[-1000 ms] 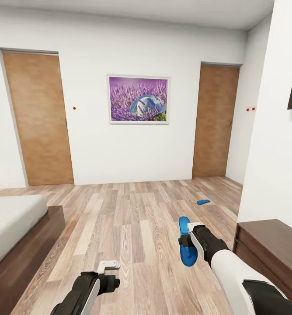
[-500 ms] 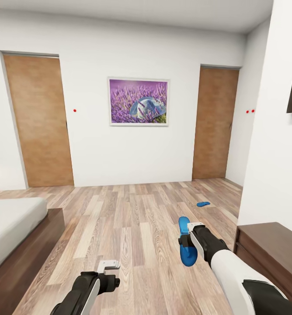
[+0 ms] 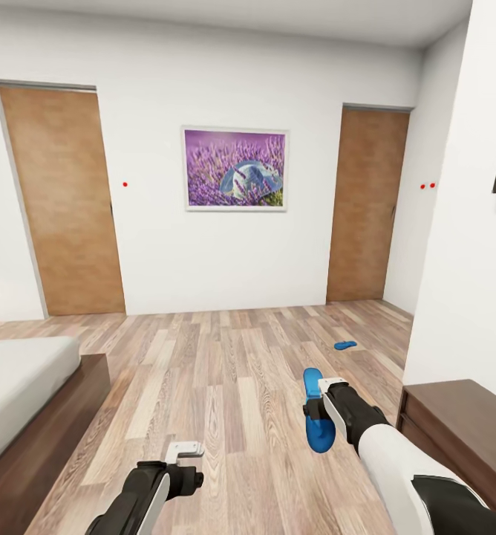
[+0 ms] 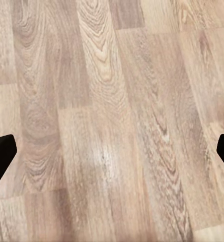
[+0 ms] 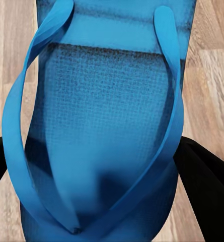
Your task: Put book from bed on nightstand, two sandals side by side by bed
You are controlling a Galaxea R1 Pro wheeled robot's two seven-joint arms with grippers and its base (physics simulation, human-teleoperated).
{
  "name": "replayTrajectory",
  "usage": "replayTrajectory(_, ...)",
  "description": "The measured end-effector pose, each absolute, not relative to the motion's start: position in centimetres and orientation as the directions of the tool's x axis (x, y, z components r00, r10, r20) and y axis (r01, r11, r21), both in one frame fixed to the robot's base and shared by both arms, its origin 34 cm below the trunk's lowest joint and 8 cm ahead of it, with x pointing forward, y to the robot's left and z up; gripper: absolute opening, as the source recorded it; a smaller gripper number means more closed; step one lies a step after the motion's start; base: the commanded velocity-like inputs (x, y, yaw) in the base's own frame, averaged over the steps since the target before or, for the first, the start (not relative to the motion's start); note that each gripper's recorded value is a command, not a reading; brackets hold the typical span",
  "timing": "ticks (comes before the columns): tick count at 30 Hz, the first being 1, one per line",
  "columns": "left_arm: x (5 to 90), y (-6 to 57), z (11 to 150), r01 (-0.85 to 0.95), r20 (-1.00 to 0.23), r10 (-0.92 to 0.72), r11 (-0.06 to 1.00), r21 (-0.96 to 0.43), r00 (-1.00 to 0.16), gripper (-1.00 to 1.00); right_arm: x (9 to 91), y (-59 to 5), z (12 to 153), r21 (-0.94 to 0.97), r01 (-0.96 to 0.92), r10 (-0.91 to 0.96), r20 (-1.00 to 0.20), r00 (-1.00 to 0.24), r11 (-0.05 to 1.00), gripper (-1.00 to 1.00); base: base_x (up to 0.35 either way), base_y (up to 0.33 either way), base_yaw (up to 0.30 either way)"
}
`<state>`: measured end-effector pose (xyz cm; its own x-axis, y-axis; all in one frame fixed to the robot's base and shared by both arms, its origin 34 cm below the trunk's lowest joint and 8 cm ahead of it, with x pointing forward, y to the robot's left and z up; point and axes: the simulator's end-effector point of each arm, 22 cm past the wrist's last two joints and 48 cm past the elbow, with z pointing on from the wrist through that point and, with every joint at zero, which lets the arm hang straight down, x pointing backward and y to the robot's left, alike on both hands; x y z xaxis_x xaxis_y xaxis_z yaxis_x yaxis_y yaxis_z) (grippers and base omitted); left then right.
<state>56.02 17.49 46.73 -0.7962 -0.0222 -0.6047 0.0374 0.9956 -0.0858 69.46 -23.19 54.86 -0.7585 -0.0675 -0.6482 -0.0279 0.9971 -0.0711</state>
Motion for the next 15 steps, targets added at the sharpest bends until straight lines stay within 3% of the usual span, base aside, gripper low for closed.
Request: replayTrajectory(15, 56.6, 17.6, 48.9, 0.035, -0.585, -0.022, 0.996, -0.086, -0.811, 1.0, 70.2, -23.2, 56.7, -0.07, -0.03, -0.067, -0.628, -0.775, 0.997, -1.0, 0.0, 0.0, 0.0)
